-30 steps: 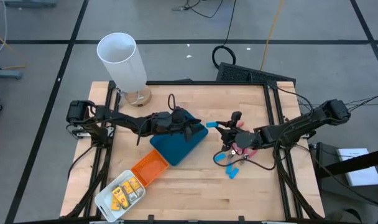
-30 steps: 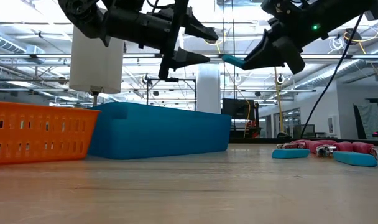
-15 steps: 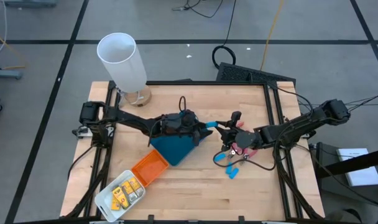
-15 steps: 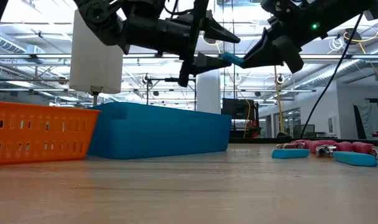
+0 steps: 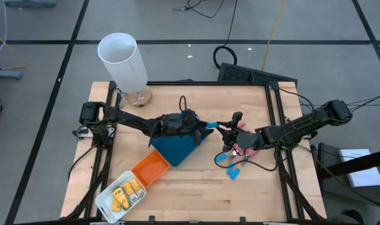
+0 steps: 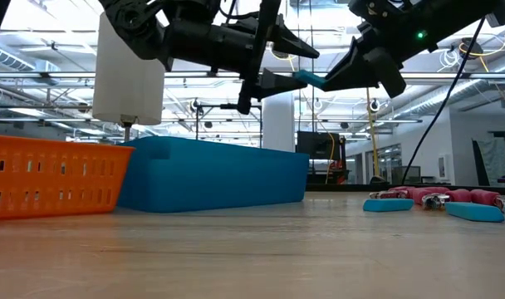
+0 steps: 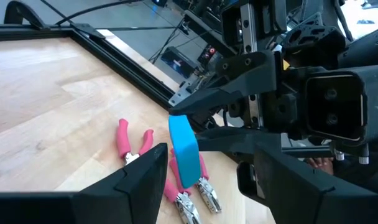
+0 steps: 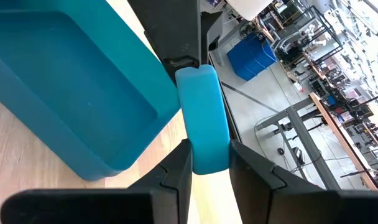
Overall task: Pick & Place School Supplies
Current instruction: Put the blue eraser into the orange bin
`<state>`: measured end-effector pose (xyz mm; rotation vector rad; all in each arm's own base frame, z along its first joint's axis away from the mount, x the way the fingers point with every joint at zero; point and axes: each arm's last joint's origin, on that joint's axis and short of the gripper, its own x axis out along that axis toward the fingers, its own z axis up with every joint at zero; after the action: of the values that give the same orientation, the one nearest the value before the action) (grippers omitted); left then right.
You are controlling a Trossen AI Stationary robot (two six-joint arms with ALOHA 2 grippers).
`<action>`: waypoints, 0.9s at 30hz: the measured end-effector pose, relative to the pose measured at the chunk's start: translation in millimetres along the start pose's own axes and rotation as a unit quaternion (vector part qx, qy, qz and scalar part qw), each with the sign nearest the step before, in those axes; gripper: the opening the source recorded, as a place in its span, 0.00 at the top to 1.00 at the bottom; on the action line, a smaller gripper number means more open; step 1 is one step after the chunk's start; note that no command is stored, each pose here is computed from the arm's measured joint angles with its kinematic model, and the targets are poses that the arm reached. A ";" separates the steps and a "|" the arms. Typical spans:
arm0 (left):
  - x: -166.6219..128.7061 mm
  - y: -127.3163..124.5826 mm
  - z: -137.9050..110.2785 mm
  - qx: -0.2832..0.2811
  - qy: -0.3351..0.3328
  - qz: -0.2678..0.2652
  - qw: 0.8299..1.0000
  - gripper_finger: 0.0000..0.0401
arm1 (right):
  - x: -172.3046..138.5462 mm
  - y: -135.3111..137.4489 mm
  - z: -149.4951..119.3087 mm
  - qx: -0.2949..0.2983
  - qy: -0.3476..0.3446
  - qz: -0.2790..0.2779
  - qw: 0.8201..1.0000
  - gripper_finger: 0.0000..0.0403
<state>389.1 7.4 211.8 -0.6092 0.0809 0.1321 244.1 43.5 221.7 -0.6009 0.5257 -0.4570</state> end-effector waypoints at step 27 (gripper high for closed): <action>0.1 4.2 0.7 -0.008 -0.007 0.026 1.000 0.83 | -0.5 0.1 0.5 0.000 -0.002 0.001 1.000 0.79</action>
<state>388.6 11.1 210.0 -0.6232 0.0823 0.1883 244.1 44.1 222.1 -0.6001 0.5230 -0.4544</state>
